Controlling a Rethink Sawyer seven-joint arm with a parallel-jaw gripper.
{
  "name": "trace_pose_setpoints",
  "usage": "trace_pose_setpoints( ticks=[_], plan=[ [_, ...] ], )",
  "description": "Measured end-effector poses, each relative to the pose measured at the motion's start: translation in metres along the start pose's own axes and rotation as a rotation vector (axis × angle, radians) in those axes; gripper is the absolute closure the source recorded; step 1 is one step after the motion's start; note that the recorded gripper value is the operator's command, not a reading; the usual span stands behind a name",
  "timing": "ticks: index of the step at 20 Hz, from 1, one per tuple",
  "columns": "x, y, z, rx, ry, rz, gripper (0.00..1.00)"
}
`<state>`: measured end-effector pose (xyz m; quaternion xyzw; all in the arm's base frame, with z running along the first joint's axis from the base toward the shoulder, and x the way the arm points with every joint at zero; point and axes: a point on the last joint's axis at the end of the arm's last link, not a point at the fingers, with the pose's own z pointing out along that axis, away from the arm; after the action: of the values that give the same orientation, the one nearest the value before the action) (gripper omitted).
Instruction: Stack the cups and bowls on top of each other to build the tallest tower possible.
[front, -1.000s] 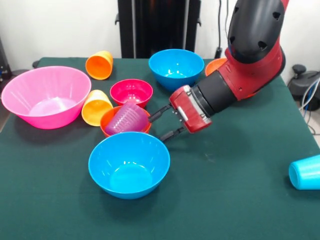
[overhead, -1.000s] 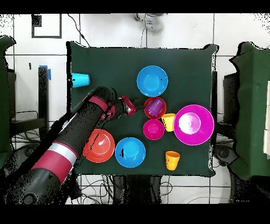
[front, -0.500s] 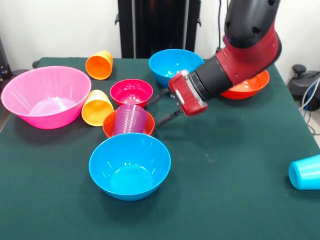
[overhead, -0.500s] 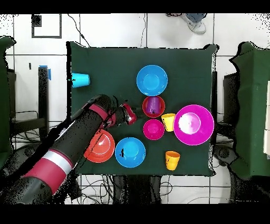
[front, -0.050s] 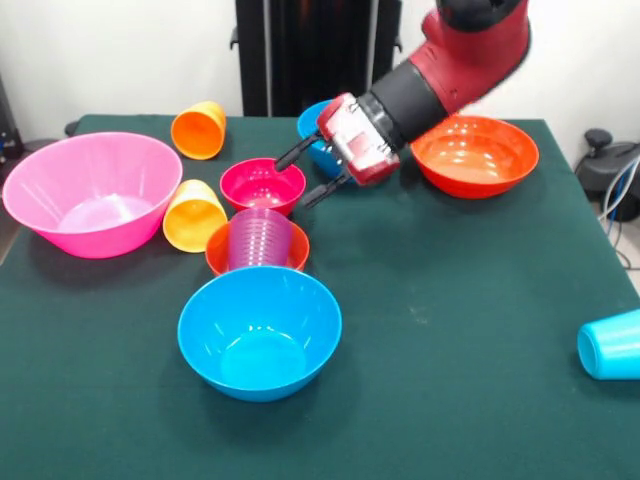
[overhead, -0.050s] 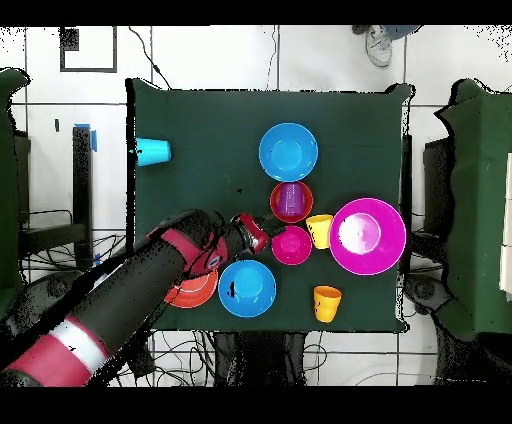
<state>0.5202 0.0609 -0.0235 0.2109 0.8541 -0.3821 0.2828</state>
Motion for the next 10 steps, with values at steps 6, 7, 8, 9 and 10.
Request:
trace_pose_setpoints(
  ticks=[6, 7, 8, 9, 10],
  plan=[
    [0.050, -0.026, -0.039, -0.321, -0.132, -0.114, 0.00],
    [0.063, -0.033, -0.042, -0.382, -0.143, -0.106, 0.00],
    [0.071, -0.039, -0.043, -0.419, -0.149, -0.092, 0.00],
    [0.079, -0.044, -0.043, -0.455, -0.155, -0.078, 0.00],
    [0.088, -0.053, -0.041, -0.505, -0.166, -0.049, 0.00]
  ],
)
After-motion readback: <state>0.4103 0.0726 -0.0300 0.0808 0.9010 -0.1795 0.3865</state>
